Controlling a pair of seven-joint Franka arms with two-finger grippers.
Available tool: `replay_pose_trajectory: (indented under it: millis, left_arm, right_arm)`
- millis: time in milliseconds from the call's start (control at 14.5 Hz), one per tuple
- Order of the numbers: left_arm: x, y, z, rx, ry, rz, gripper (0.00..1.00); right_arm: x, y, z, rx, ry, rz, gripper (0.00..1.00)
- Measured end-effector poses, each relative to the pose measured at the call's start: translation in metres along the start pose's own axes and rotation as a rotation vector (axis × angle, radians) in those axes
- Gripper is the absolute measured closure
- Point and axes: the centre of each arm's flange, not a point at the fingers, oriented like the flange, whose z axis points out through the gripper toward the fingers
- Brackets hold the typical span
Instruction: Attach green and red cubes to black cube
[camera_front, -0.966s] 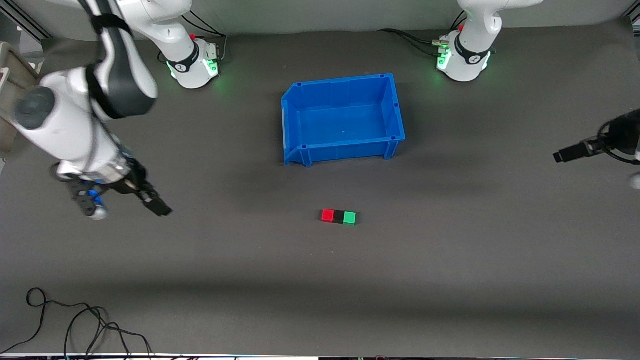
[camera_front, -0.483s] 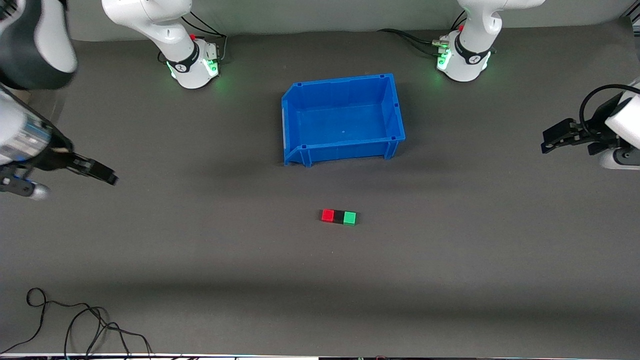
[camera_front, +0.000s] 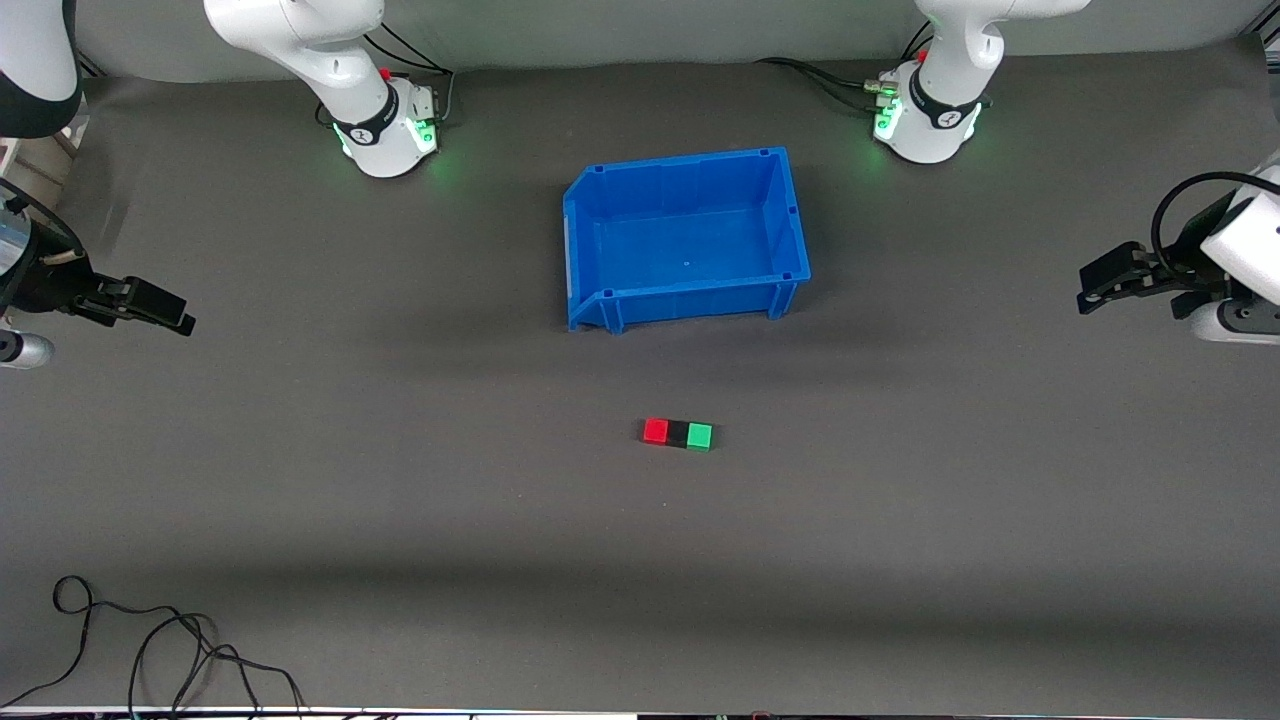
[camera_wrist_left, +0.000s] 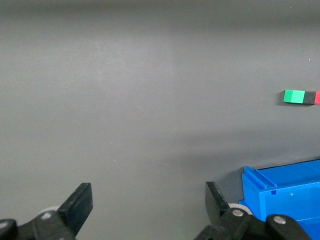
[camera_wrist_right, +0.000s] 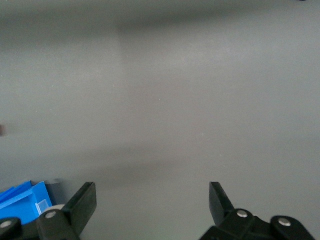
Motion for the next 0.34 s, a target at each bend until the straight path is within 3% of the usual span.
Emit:
replay_pose_trajectory:
  millis: [345]
  left_arm:
    - [-0.0022,0.0001,-0.003,0.001,0.001,0.001,0.0]
  right_arm:
    - [-0.0005,-0.0029,-0.0006,0.0,0.0,-0.083,0.0]
